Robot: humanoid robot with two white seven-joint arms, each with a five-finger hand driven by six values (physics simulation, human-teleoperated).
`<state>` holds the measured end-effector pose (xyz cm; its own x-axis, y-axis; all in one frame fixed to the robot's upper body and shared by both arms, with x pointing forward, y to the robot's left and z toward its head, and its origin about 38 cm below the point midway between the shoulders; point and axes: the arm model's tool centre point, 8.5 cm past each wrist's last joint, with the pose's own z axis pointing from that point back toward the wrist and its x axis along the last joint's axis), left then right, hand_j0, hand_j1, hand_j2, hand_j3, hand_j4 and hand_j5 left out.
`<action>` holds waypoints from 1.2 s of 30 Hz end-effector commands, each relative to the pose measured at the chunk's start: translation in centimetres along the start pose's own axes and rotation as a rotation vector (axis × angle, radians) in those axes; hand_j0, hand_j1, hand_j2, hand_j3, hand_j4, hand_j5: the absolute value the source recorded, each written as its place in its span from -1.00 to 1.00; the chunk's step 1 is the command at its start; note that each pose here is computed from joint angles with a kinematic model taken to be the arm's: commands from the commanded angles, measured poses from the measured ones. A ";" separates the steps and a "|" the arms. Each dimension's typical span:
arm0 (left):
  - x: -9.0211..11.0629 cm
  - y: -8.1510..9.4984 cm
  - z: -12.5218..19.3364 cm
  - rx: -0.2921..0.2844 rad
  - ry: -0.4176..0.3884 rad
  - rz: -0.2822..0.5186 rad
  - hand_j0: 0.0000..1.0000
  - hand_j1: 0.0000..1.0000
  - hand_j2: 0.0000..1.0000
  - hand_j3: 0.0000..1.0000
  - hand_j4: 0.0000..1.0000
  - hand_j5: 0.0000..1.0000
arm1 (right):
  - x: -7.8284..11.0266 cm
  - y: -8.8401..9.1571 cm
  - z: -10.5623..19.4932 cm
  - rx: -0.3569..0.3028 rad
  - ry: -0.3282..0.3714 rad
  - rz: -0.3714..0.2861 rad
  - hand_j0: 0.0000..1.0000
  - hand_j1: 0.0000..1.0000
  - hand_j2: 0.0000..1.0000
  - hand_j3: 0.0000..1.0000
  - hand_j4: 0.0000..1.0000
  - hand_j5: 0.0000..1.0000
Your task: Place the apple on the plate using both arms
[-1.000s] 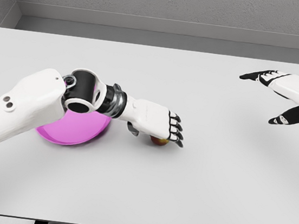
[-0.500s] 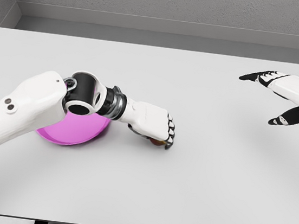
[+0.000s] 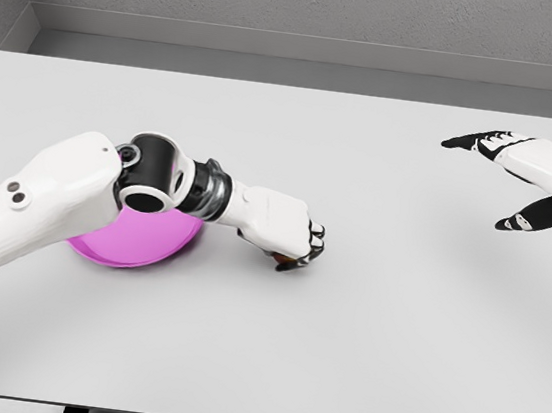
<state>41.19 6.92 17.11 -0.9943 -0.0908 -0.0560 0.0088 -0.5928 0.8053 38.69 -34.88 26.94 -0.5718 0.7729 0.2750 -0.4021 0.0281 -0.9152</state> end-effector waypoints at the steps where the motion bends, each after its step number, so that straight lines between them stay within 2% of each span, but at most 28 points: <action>1: -0.1 0.1 0.3 0.017 -0.009 0.020 -0.74 -0.74 -0.74 -0.74 -0.74 -0.74 | 0.0 0.0 0.0 -0.001 -0.001 -0.003 1.00 1.00 1.00 1.00 1.00 1.00; 3: -0.2 0.6 0.6 0.041 -0.020 0.039 -0.74 -0.74 -0.74 -0.74 -0.74 -0.74 | 0.0 0.0 0.0 0.001 0.000 -0.004 1.00 1.00 1.00 1.00 1.00 1.00; 4: -0.6 1.1 1.3 0.079 -0.012 0.065 -0.74 -0.74 -0.74 -0.74 -0.74 -0.74 | -0.1 0.0 0.0 0.000 0.001 -0.005 1.00 1.00 1.00 1.00 1.00 1.00; 6: -1.4 0.5 3.0 0.093 0.013 0.099 -0.74 -0.74 -0.74 -0.74 -0.74 -0.74 | 0.0 0.0 0.0 -0.002 -0.002 -0.003 1.00 1.00 1.00 1.00 1.00 1.00; 13: -2.5 0.2 6.5 0.164 0.031 0.190 -0.73 -0.73 -0.73 -0.73 -0.73 -0.73 | 0.0 0.1 0.0 0.003 0.000 -0.005 1.00 1.00 1.00 1.00 1.00 1.00; 15: -2.4 0.0 9.4 0.177 0.058 0.190 -0.73 -0.73 -0.73 -0.73 -0.73 -0.73 | -0.1 0.1 0.0 0.004 0.001 -0.004 1.00 1.00 1.00 1.00 1.00 1.00; 20: -2.5 0.0 12.8 0.209 0.091 0.204 -0.73 -0.73 -0.73 -0.73 -0.73 -0.73 | 0.0 0.1 0.0 0.006 0.000 -0.003 1.00 1.00 1.00 1.00 1.00 1.00; 23: -3.1 -1.3 15.1 0.183 0.148 0.218 -0.72 -0.72 -0.72 -0.72 -0.72 -0.72 | -0.1 0.1 0.0 0.006 0.001 -0.004 1.00 1.00 1.00 1.00 1.00 1.00; 25: -3.2 -2.8 16.0 0.155 0.175 0.237 -0.71 -0.71 -0.71 -0.71 -0.71 -0.71 | 0.0 0.2 0.0 0.005 0.000 -0.005 1.00 1.00 1.00 1.00 1.00 1.00; 30: -3.5 -6.5 16.3 0.115 0.213 0.323 -0.69 -0.69 -0.69 -0.69 -0.69 -0.69 | -0.1 0.1 0.0 0.006 0.001 -0.004 1.00 1.00 1.00 1.00 1.00 1.00; 33: -3.9 -7.6 16.5 0.103 0.229 0.352 -0.64 -0.64 -0.64 -0.64 -0.64 -0.64 | -0.1 0.1 0.0 0.006 0.001 -0.004 1.00 1.00 1.00 1.00 1.00 1.00; 34: -4.0 -7.8 16.5 0.101 0.233 0.357 -0.42 -0.42 -0.42 -0.42 -0.42 -0.42 | 0.0 0.2 0.0 0.005 0.000 -0.005 1.00 1.00 1.00 1.00 1.00 1.00; 36: -4.1 -7.9 16.6 0.100 0.237 0.361 0.80 0.80 0.80 0.80 0.80 0.80 | -0.1 0.1 0.0 0.006 0.001 -0.004 1.00 1.00 1.00 1.00 1.00 1.00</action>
<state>43.23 24.85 20.89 -0.8859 -0.4512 0.1078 0.3166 -0.4180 0.8515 38.66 -34.91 26.76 -0.5702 0.7738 0.2759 -0.4076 0.0251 -0.9128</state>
